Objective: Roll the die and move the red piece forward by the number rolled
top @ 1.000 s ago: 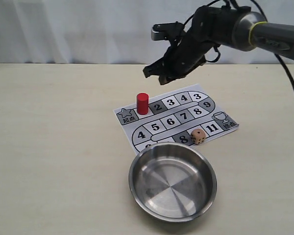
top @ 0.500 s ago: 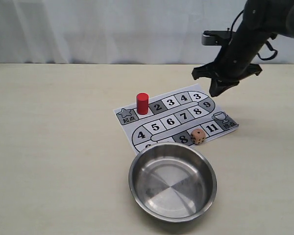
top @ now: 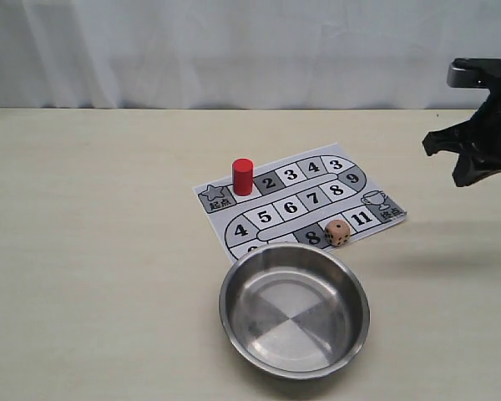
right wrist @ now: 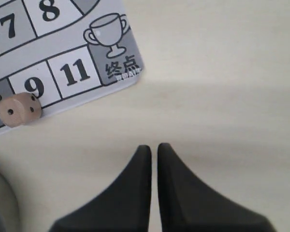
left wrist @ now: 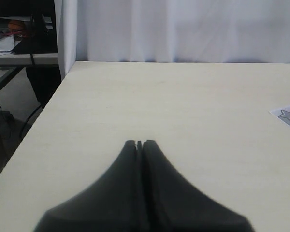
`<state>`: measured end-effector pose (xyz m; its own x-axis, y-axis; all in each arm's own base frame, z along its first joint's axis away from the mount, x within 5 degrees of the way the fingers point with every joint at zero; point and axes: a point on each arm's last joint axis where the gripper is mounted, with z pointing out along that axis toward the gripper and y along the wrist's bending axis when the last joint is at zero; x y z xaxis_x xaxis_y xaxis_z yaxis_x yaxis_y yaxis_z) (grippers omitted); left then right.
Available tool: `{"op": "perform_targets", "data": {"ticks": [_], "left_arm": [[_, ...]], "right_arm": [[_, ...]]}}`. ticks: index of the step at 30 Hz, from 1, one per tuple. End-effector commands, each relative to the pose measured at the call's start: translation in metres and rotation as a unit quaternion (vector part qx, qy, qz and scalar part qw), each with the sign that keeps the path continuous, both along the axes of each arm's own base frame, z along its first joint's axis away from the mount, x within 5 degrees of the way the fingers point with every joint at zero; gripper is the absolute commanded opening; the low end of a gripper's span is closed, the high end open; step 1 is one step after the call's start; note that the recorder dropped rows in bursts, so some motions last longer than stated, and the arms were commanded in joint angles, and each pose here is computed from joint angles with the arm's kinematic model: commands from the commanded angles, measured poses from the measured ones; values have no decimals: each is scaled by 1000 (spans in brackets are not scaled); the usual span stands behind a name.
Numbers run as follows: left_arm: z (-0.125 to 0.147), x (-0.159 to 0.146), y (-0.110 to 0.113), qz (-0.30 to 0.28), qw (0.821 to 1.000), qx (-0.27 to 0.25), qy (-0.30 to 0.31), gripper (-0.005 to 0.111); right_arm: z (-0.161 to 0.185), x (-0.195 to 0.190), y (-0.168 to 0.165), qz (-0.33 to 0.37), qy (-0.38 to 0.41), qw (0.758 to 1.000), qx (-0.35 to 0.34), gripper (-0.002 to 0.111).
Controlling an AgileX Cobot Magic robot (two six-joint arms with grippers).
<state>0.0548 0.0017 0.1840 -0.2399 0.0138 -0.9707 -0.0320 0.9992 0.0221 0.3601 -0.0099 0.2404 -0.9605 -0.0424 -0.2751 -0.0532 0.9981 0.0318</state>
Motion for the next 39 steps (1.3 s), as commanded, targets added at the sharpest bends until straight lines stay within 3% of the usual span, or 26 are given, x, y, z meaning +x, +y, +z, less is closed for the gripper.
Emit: {"op": "perform_targets", "data": {"ticks": [1, 8, 14, 19, 23, 30, 35, 39], "left_arm": [[1, 0, 0, 0, 1000, 1, -5, 0], [1, 0, 0, 0, 1000, 1, -5, 0], [1, 0, 0, 0, 1000, 1, -5, 0], [1, 0, 0, 0, 1000, 1, -5, 0], [1, 0, 0, 0, 1000, 1, -5, 0], [1, 0, 0, 0, 1000, 1, -5, 0], [1, 0, 0, 0, 1000, 1, -5, 0], [1, 0, 0, 0, 1000, 1, -5, 0]], "right_arm": [[19, -24, -3, 3, -37, 999, -16, 4], [93, -97, 1, 0, -177, 984, -21, 4], [133, -152, 4, -1, -264, 964, -25, 4], [163, -208, 7, -2, -352, 936, -20, 4], [191, -277, 11, -3, -458, 888, -23, 4], [201, -380, 17, -4, -596, 803, -8, 4], [193, -424, 19, 0, -643, 766, -19, 4], [184, -447, 20, 1, -657, 754, -20, 4]]}}
